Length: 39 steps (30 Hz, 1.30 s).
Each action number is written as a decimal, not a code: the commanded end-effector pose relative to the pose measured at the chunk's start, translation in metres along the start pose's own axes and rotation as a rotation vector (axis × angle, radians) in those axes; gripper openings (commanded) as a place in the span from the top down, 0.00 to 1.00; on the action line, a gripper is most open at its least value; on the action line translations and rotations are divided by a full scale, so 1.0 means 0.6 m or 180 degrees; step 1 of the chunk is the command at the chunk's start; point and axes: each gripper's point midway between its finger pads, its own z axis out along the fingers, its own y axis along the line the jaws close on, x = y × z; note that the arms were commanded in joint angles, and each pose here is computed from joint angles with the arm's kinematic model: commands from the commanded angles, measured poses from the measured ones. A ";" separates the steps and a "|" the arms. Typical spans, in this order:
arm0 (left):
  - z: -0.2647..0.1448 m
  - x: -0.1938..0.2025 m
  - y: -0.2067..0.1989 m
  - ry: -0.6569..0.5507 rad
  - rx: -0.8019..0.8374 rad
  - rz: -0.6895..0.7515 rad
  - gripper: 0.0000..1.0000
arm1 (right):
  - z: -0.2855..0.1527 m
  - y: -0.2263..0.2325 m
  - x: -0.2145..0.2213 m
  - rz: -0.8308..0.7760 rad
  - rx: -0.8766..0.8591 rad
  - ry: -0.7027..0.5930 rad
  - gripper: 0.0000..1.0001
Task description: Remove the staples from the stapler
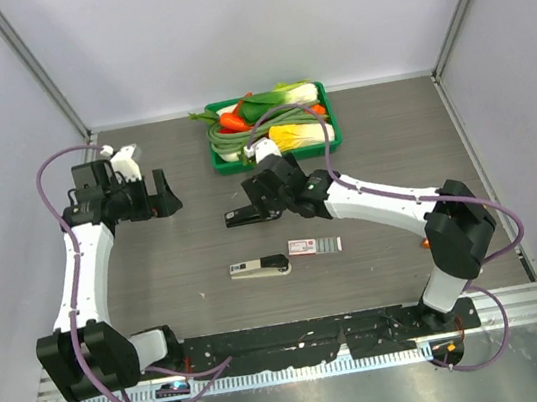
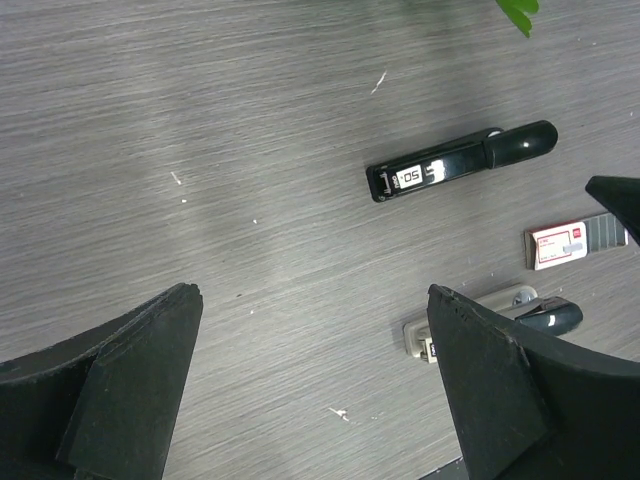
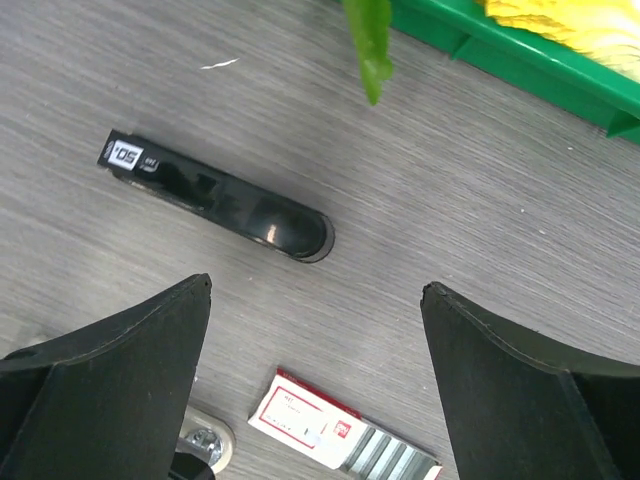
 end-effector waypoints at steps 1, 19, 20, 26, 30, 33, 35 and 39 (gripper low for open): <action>-0.004 0.003 -0.009 -0.0018 0.0097 -0.0008 0.00 | -0.018 0.031 -0.013 -0.0232 -0.0298 -0.0124 0.09; 0.002 0.033 -0.019 0.0126 0.0272 0.0032 0.00 | -0.109 0.222 0.141 -0.1700 -0.2077 0.0416 0.09; 0.002 0.034 -0.019 0.0129 0.0277 0.0039 0.00 | -0.107 0.224 0.148 -0.1753 -0.2082 0.0448 0.09; -0.008 0.038 -0.023 0.0121 0.0278 0.0120 0.00 | -0.096 0.222 0.177 -0.1885 -0.1998 0.0583 0.09; -0.012 0.040 -0.026 0.0126 0.0299 0.0148 0.00 | -0.082 0.214 0.184 -0.1982 -0.1872 0.0599 0.09; -0.016 0.041 -0.031 0.0121 0.0338 0.0162 0.00 | -0.075 0.209 0.184 -0.2014 -0.1821 0.0604 0.09; -0.019 0.041 -0.033 0.0114 0.0336 0.0190 0.00 | -0.074 0.210 0.187 -0.2033 -0.1822 0.0624 0.09; -0.021 0.044 -0.035 0.0136 0.0361 0.0203 0.00 | -0.067 0.202 0.202 -0.2075 -0.1765 0.0715 0.13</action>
